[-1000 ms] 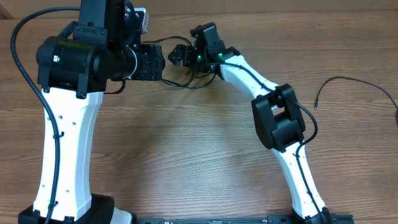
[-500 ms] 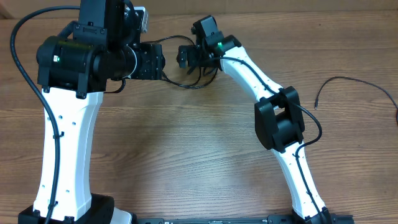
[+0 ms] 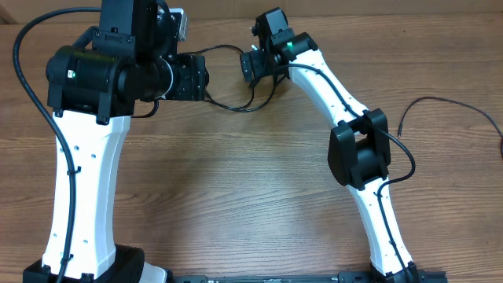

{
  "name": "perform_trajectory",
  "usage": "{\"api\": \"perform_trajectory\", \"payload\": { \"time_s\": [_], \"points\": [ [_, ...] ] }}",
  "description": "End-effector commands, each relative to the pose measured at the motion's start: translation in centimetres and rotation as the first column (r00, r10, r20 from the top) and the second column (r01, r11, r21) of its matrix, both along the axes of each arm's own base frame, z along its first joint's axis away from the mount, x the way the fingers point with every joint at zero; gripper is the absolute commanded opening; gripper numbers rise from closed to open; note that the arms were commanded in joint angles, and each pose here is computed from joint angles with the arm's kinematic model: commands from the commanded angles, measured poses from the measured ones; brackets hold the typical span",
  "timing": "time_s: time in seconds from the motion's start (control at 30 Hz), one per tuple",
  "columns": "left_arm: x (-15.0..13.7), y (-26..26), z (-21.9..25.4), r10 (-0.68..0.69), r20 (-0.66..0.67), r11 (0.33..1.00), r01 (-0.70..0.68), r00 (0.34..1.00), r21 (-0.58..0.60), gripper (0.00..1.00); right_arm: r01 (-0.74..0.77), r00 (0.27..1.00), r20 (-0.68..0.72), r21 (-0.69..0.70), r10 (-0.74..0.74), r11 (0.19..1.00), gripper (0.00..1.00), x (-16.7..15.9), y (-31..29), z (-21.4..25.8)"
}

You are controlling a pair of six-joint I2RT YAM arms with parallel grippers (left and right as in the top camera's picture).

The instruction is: Untangle cables

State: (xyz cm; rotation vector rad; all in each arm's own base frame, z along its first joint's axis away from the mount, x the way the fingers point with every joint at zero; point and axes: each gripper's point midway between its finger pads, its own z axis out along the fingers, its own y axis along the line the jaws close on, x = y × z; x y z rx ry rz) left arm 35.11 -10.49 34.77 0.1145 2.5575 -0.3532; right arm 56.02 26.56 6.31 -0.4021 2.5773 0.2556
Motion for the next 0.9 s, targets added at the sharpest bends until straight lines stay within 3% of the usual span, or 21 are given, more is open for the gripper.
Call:
{"api": "perform_trajectory", "payload": {
  "time_s": [0.0, 0.17, 0.5, 0.57, 0.67, 0.87],
  "points": [
    [-0.7, -0.5, 1.0, -0.036, 0.032, 0.999, 0.037, 0.999, -0.010, 0.68, -0.081, 0.995, 0.061, -0.035, 0.083, 0.996, 1.00, 0.5, 0.6, 1.3],
    [-0.7, -1.0, 1.2, -0.052, 0.038, 0.998, 0.054, 0.998, -0.036, 0.68, -0.084, 0.995, 0.052, -0.037, 0.086, 0.996, 0.90, 0.5, 0.9, 0.5],
    [-0.7, -1.0, 1.2, -0.055, 0.037, 0.998, 0.057, 0.998, -0.039, 0.69, -0.121, 0.990, 0.063, -0.030, 0.123, 0.992, 0.89, 0.0, 3.6, -1.2],
    [-0.7, -1.0, 1.2, -0.055, 0.037, 0.998, 0.057, 0.998, -0.038, 0.69, -0.120, 0.990, 0.067, -0.026, 0.121, 0.992, 0.84, 0.0, 3.9, -1.2],
    [-0.6, -1.0, 1.3, -0.055, 0.041, 0.998, 0.057, 0.998, -0.039, 0.70, -0.107, 0.991, 0.075, -0.012, 0.108, 0.994, 0.66, 0.2, 4.1, -1.0],
    [-0.7, -1.1, 1.2, -0.059, 0.038, 0.997, 0.061, 0.998, -0.044, 0.70, -0.105, 0.991, 0.078, -0.008, 0.105, 0.994, 0.65, 0.4, 4.2, -1.3]
  ]
}}
